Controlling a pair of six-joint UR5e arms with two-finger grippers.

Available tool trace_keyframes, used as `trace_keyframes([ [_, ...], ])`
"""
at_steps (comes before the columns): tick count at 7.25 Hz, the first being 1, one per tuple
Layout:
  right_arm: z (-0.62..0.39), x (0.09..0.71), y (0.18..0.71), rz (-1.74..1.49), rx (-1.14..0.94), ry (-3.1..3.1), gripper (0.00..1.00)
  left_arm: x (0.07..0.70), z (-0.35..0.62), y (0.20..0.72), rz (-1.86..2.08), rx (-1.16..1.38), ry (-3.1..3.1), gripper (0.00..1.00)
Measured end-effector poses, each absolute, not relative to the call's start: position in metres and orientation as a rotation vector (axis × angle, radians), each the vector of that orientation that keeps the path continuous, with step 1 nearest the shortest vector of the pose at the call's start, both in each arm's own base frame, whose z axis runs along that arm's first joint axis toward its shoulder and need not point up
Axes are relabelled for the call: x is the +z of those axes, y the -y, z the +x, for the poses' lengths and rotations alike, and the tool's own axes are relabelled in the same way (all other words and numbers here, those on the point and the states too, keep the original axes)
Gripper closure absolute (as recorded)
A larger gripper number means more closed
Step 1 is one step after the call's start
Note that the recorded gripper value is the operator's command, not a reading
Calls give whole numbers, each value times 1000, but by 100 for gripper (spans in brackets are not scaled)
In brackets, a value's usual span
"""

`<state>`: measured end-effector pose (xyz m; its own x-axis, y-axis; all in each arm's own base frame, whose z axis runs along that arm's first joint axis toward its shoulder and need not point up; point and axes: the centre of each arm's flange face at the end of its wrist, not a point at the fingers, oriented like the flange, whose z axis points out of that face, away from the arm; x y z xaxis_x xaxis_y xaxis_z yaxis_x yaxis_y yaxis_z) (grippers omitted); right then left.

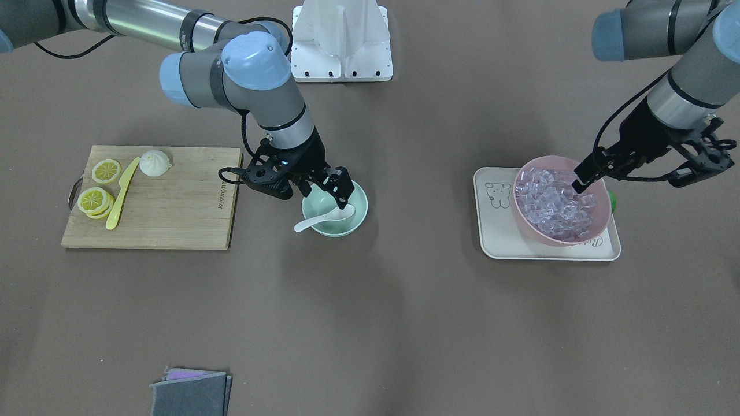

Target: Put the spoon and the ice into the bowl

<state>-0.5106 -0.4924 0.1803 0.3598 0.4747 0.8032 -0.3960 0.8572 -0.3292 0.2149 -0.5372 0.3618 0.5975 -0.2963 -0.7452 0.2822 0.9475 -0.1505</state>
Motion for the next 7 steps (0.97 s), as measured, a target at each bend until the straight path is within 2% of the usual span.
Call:
trace_keyframes([
  [4,-413,231,490,-104,489,1080,0,378,269,526,-7,-275,-786,15],
  [7,-387,253,496,-106,489,1064,0,393,301,517,-13,-237,-743,25],
])
